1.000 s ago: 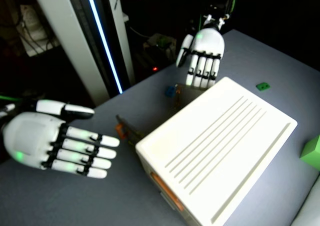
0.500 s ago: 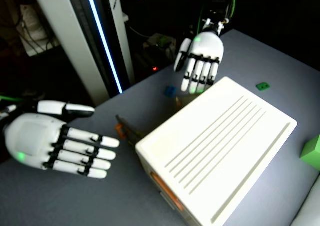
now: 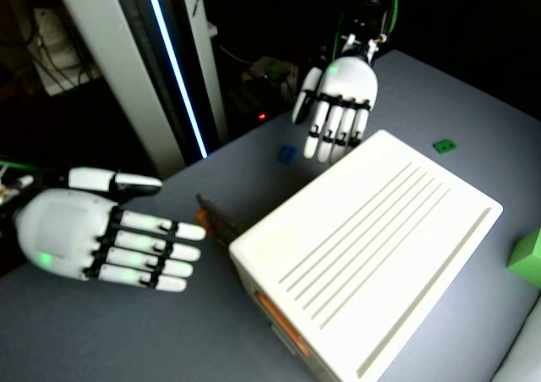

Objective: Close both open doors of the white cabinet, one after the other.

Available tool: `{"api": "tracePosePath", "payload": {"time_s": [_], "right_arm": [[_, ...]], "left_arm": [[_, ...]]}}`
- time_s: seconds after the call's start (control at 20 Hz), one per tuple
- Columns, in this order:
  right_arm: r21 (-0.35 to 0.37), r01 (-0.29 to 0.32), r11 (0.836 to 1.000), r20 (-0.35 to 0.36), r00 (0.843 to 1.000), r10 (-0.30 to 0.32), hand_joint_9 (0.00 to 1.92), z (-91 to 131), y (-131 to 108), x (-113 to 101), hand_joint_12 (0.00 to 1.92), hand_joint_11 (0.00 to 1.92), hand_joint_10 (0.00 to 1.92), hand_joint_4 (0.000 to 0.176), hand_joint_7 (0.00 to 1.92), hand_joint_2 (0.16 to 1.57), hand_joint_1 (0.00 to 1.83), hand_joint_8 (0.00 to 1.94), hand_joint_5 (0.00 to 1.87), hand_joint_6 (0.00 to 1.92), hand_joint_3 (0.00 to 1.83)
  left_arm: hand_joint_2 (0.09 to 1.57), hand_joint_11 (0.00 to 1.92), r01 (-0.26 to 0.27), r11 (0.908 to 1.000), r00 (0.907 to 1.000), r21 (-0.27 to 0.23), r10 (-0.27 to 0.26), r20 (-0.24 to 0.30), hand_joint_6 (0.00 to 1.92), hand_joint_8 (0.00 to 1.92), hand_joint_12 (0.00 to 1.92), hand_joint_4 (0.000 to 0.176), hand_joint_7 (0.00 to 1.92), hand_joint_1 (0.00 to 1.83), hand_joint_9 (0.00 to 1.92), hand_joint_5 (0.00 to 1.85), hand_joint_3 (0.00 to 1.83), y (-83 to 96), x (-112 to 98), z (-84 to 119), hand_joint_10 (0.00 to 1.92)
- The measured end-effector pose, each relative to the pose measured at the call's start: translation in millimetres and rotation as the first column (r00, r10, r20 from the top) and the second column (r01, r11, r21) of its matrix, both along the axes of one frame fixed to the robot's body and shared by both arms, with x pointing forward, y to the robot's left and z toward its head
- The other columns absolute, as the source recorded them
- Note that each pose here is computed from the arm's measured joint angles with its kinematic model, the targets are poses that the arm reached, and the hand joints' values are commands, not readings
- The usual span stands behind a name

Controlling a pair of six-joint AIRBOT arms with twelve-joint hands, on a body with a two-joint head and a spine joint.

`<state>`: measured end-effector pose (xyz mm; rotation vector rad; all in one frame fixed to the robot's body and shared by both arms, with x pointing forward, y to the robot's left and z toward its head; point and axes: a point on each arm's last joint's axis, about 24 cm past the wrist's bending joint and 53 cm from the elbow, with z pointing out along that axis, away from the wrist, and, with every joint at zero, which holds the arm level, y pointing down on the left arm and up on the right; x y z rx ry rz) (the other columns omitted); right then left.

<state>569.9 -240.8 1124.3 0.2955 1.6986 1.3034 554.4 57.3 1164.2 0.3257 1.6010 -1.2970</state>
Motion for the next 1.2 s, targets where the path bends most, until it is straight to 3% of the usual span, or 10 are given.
{"api": "tracePosePath", "payload": {"time_s": [0.15, 0.25, 0.3, 0.4, 0.6, 0.65, 0.8, 0.95, 1.0, 1.2], "right_arm": [[-0.006, -0.022, 1.000, -0.005, 1.000, 0.022, 0.05, -1.9, 4.1, -3.3, 0.00, 0.10, 0.00, 0.007, 0.06, 1.41, 0.00, 0.00, 0.07, 0.00, 0.00], [-0.010, -0.028, 1.000, -0.007, 1.000, 0.028, 0.03, -2.8, 5.2, -4.2, 0.00, 0.09, 0.00, 0.009, 0.05, 1.41, 0.00, 0.00, 0.07, 0.00, 0.00], [-0.013, -0.028, 1.000, -0.012, 1.000, 0.028, 0.02, -4.0, 5.4, -3.9, 0.00, 0.08, 0.00, 0.004, 0.04, 1.41, 0.00, 0.00, 0.06, 0.00, 0.00], [-0.020, -0.044, 0.999, -0.016, 0.999, 0.043, 0.02, -5.6, 9.5, -5.0, 0.00, 0.07, 0.00, 0.015, 0.04, 1.40, 0.00, 0.00, 0.05, 0.00, 0.00], [-0.025, -0.066, 0.998, -0.018, 0.998, 0.065, 0.02, -6.1, 16.0, -6.0, 0.00, 0.05, 0.00, 0.015, 0.04, 1.41, 0.00, 0.00, 0.04, 0.00, 0.00], [-0.029, -0.069, 0.997, -0.020, 0.997, 0.069, 0.02, -7.0, 16.9, -6.2, 0.01, 0.08, 0.00, 0.000, 0.05, 1.41, 0.00, 0.00, 0.05, 0.00, 0.00], [-0.034, -0.090, 0.995, -0.022, 0.996, 0.089, 0.02, -7.7, 23.1, -7.0, 0.01, 0.08, 0.00, 0.010, 0.04, 1.42, 0.00, 0.00, 0.04, 0.00, 0.01], [-0.037, -0.102, 0.994, -0.020, 0.995, 0.101, 0.00, -7.1, 27.3, -7.1, 0.00, 0.07, 0.00, 0.000, 0.02, 1.43, 0.00, 0.00, 0.03, 0.00, 0.01], [-0.037, -0.110, 0.993, -0.017, 0.994, 0.109, 0.00, -6.1, 29.9, -6.9, 0.00, 0.06, 0.00, 0.000, 0.02, 1.43, 0.00, 0.00, 0.03, 0.00, 0.00], [-0.038, -0.127, 0.991, -0.010, 0.992, 0.127, 0.00, -4.7, 35.6, -6.8, 0.00, 0.06, 0.00, 0.000, 0.02, 1.44, 0.00, 0.00, 0.03, 0.00, 0.01]], "left_arm": [[1.49, 0.00, -0.011, 0.9999, 0.9993, 0.008, 0.011, -0.036, 0.01, 0.00, 0.40, 0.000, 0.07, 0.00, 0.12, 0.07, 0.00, 7.5, -3.0, -7.4, 0.00], [1.50, 0.00, -0.033, 0.9993, 0.9978, 0.015, 0.034, -0.057, 0.00, 0.00, 0.45, 0.000, 0.08, 0.00, 0.14, 0.08, 0.00, 15.9, -2.0, -11.1, 0.00], [1.50, 0.00, -0.051, 0.9985, 0.9966, 0.019, 0.052, -0.064, 0.00, 0.00, 0.58, 0.000, 0.12, 0.00, 0.17, 0.09, 0.00, 21.8, -0.1, -12.4, 0.00], [1.51, 0.00, -0.097, 0.9952, 0.9920, 0.014, 0.098, -0.080, 0.00, 0.00, 0.62, 0.000, 0.10, 0.00, 0.15, 0.09, 0.00, 33.0, 1.0, -14.3, 0.00], [1.54, 0.00, -0.167, 0.9859, 0.9817, 0.011, 0.167, -0.091, 0.00, 0.01, 0.30, 0.000, 0.02, 0.00, 0.04, 0.06, 0.00, 52.6, 3.7, -15.3, 0.01], [1.53, 0.00, -0.188, 0.9821, 0.9777, 0.014, 0.188, -0.093, 0.00, 0.00, 0.29, 0.000, 0.01, 0.00, 0.04, 0.03, 0.00, 58.4, 6.7, -15.9, 0.01], [1.56, 0.00, -0.241, 0.9700, 0.9654, 0.031, 0.243, -0.095, 0.00, 0.00, 0.49, 0.000, 0.08, 0.00, 0.12, 0.08, 0.00, 74.8, 10.9, -19.3, 0.00], [1.52, 0.00, -0.313, 0.9497, 0.9432, 0.011, 0.312, -0.114, 0.00, 0.00, 0.26, 0.000, 0.03, 0.00, 0.05, 0.02, 0.00, 92.8, 17.1, -21.7, 0.00], [1.51, 0.00, -0.351, 0.9364, 0.9298, -0.001, 0.348, -0.118, 0.00, 0.00, 0.12, 0.000, 0.00, 0.00, 0.00, 0.00, 0.00, 103.0, 20.8, -21.3, 0.00], [1.49, 0.00, -0.395, 0.9182, 0.9168, -0.028, 0.392, -0.075, 0.00, 0.00, 0.16, 0.000, 0.00, 0.00, 0.00, 0.00, 0.00, 120.6, 23.9, -5.7, 0.00]]}}
